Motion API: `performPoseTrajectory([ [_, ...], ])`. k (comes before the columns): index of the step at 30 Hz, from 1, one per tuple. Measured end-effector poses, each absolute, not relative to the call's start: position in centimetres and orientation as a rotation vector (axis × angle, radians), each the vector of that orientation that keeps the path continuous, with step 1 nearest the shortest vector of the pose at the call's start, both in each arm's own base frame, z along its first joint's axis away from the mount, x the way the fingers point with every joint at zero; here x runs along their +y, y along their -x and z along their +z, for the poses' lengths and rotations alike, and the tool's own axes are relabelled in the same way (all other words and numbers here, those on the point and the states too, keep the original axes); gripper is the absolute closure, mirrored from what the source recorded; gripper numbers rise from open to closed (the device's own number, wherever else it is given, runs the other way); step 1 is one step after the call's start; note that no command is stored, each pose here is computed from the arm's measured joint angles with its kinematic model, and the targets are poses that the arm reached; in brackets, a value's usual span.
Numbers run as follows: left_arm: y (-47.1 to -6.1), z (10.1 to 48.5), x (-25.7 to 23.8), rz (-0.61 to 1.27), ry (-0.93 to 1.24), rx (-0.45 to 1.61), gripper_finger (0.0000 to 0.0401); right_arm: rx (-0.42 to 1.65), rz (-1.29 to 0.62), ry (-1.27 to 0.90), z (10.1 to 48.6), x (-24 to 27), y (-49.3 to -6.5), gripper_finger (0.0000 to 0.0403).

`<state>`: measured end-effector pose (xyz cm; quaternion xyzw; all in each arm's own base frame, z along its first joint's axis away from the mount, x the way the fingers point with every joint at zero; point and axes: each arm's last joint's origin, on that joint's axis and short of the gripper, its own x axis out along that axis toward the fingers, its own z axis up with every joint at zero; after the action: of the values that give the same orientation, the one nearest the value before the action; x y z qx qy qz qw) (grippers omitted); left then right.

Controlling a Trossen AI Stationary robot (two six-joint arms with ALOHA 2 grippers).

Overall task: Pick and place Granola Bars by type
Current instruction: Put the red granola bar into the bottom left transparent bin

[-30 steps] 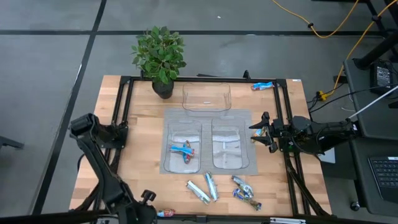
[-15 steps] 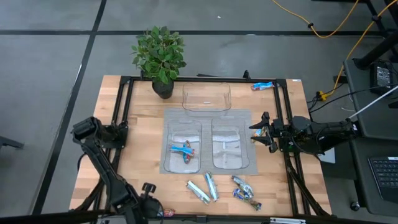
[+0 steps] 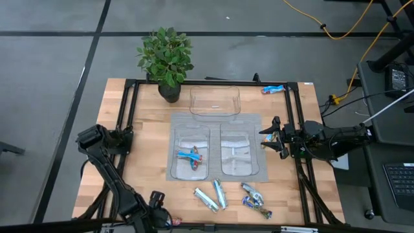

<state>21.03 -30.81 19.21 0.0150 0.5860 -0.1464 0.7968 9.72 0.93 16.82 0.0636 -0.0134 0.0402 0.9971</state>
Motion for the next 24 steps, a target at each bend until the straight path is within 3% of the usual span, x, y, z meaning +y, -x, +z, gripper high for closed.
performPoseTrajectory([
  [17, -22.3, 14.5, -31.9, -0.255, -0.002, 1.324, 0.0151, -0.027, 0.081, -0.127, 16.8, 0.9, -9.7, 0.0167],
  [20, -22.4, 14.5, -31.8, -0.235, 0.007, 1.323, 0.0173, -0.027, 0.081, -0.127, 16.8, 0.9, -9.7, 0.0167],
  [24, -22.4, 14.5, -31.7, -0.230, 0.005, 1.325, 0.0236, -0.027, 0.081, -0.126, 16.8, 0.9, -9.7, 0.0167],
])
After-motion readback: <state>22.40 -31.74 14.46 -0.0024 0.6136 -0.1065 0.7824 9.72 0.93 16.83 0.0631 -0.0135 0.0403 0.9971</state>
